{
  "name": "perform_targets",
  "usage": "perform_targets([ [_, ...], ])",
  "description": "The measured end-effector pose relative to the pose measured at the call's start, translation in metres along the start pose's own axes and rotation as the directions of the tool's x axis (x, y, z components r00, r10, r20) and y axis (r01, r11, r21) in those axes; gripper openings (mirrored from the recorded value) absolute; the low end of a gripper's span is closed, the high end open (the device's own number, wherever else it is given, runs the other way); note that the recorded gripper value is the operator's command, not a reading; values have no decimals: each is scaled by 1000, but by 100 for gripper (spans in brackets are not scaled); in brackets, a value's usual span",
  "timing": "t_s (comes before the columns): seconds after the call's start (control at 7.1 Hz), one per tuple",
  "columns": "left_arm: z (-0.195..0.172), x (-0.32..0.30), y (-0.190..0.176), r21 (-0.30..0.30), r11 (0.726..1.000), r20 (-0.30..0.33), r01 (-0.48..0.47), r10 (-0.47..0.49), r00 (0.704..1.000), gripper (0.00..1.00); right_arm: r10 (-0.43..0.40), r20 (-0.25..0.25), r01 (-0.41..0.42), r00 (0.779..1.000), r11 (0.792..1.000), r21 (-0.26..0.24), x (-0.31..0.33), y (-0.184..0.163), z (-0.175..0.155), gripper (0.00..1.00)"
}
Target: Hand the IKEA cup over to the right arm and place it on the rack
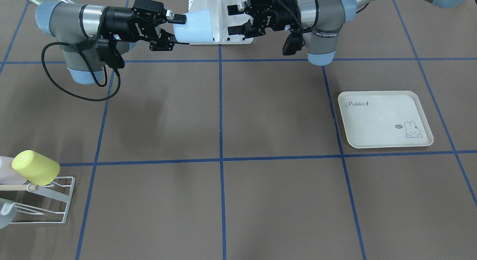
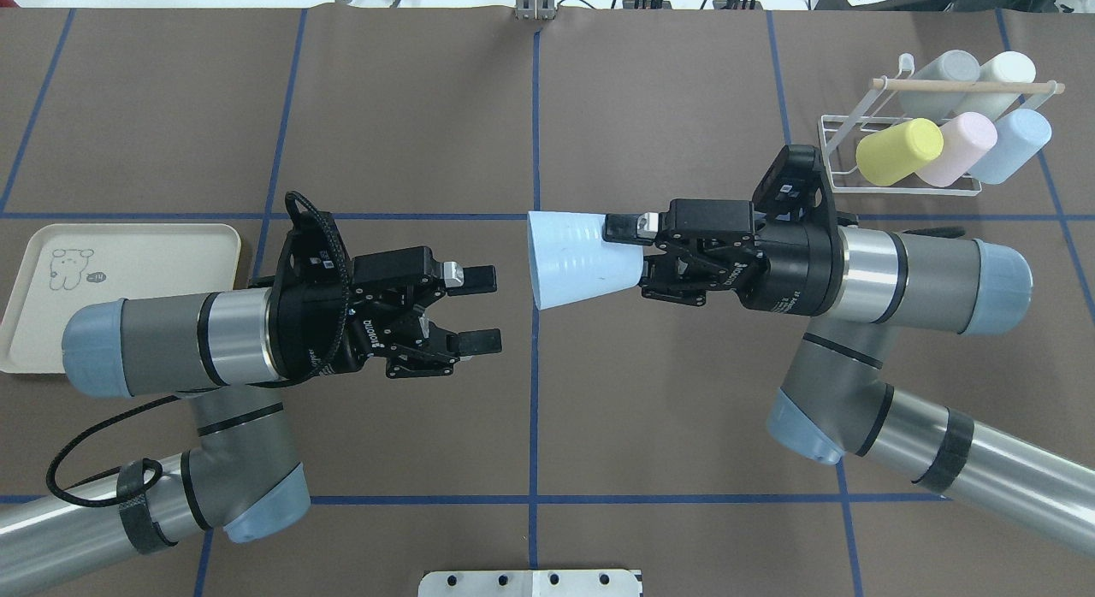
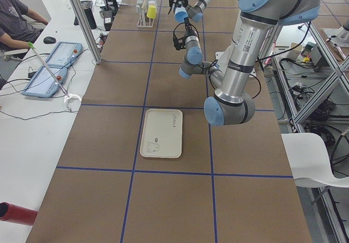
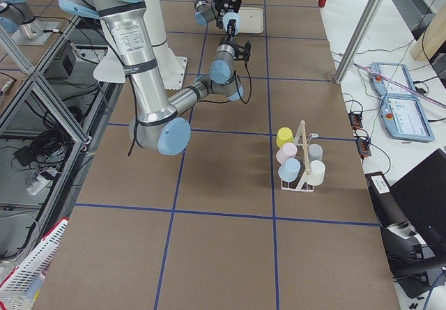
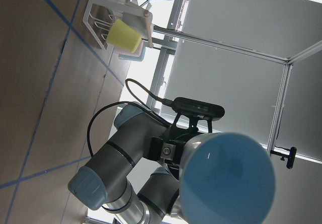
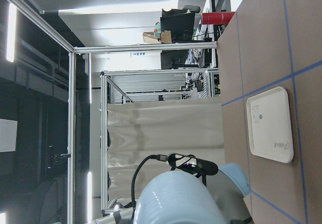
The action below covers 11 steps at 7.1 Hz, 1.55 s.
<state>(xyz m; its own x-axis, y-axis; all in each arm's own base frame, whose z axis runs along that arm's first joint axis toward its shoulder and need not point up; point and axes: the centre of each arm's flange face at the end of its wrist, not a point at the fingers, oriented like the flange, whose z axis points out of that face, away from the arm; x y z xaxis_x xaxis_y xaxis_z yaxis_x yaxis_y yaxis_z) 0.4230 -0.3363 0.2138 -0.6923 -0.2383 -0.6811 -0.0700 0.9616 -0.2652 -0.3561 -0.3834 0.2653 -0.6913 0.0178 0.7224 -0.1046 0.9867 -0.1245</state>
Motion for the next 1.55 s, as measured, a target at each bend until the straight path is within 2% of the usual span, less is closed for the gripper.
perform_targets([
  [0.14,0,1,-3,18,999,-1,-27,27,1000,100,-32,-25,33,999,999,27,2,-10,-12,23],
  [0.28,2,2,-8,48,994,14,-103,102,995,100,-79,-58,82,995,995,53,3,-19,-19,23],
  [0.42,4,4,-15,79,978,57,-192,188,980,100,-118,-96,126,988,989,79,2,-29,-22,23],
  [0.56,1,10,-29,111,954,110,-279,267,957,100,-144,-136,159,980,982,104,-3,-41,-25,23],
  [0.7,-7,19,-47,144,918,169,-370,345,923,100,-173,-187,198,967,973,122,-13,-55,-28,23],
  [0.99,-31,31,-81,181,831,314,-526,459,831,100,-233,-318,280,919,954,111,-47,-87,-40,23],
  [1.27,-57,44,-111,186,749,492,-636,489,720,100,-282,-458,348,843,935,66,-87,-124,-71,23],
  [1.55,-81,64,-147,181,675,648,-716,465,603,100,-282,-581,376,764,925,46,-125,-161,-114,23],
])
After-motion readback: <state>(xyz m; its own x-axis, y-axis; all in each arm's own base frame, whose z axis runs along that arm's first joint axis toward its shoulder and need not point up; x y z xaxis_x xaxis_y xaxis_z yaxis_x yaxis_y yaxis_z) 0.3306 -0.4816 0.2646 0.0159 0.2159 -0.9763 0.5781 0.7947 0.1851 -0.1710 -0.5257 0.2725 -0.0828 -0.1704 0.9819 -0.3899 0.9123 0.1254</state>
